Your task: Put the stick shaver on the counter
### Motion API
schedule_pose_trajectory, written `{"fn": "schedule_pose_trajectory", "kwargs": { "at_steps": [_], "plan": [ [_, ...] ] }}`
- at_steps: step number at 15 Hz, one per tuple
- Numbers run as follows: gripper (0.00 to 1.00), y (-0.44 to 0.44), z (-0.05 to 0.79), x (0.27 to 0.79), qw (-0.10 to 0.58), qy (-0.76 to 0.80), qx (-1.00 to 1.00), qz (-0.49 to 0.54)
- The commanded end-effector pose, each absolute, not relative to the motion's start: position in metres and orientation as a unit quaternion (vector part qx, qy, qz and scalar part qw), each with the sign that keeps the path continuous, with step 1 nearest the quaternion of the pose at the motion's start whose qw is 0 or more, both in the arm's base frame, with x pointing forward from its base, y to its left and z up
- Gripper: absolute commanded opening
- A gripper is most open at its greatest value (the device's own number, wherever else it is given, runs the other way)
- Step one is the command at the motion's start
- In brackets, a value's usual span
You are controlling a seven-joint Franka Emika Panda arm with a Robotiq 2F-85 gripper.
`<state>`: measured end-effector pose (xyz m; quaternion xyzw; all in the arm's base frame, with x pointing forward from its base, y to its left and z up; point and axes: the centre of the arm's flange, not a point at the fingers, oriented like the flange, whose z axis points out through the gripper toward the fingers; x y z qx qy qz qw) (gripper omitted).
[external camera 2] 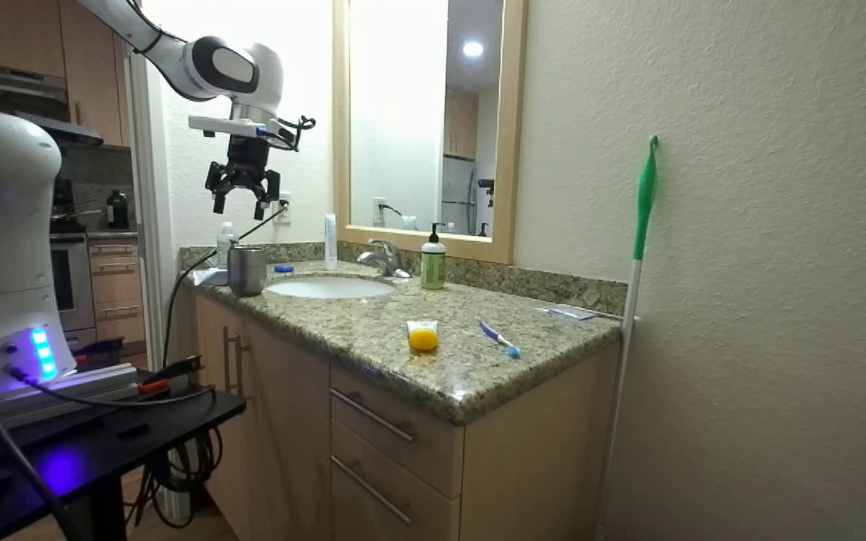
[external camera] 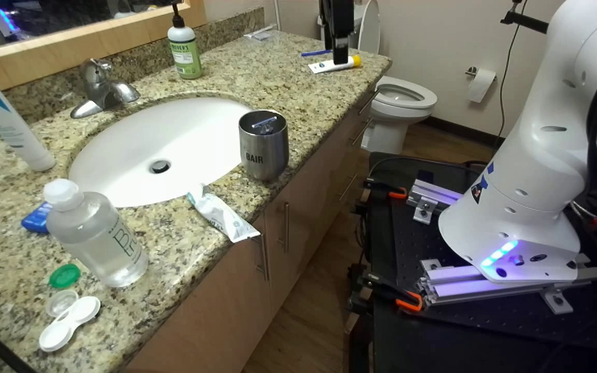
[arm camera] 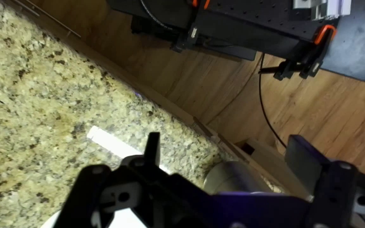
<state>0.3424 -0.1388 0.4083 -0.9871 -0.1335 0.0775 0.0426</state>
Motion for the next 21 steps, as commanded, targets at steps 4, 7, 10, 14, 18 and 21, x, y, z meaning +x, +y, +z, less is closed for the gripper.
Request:
{"fn": "schedule_pose_trajectory", "kwargs": {
  "at_steps": [4, 7, 10, 14, 18, 21],
  "plan": [
    [1.0, -0.127, 0.395, 0.326, 0.017, -0.221, -0.971, 0.092],
    [1.0, -0.129, 0.397, 0.322, 0.003, -0.238, -0.968, 0.077],
    [1.0, -0.103, 0.389, 0.324, 0.003, -0.303, -0.95, 0.068],
    [1.0, -0.044, 0.372, 0.331, -0.004, -0.401, -0.913, 0.08],
    [1.0, 0.013, 0.362, 0.374, -0.003, -0.44, -0.896, 0.062],
    [1.0, 0.012, 0.37, 0.35, -0.008, -0.439, -0.896, 0.058]
  ]
}}
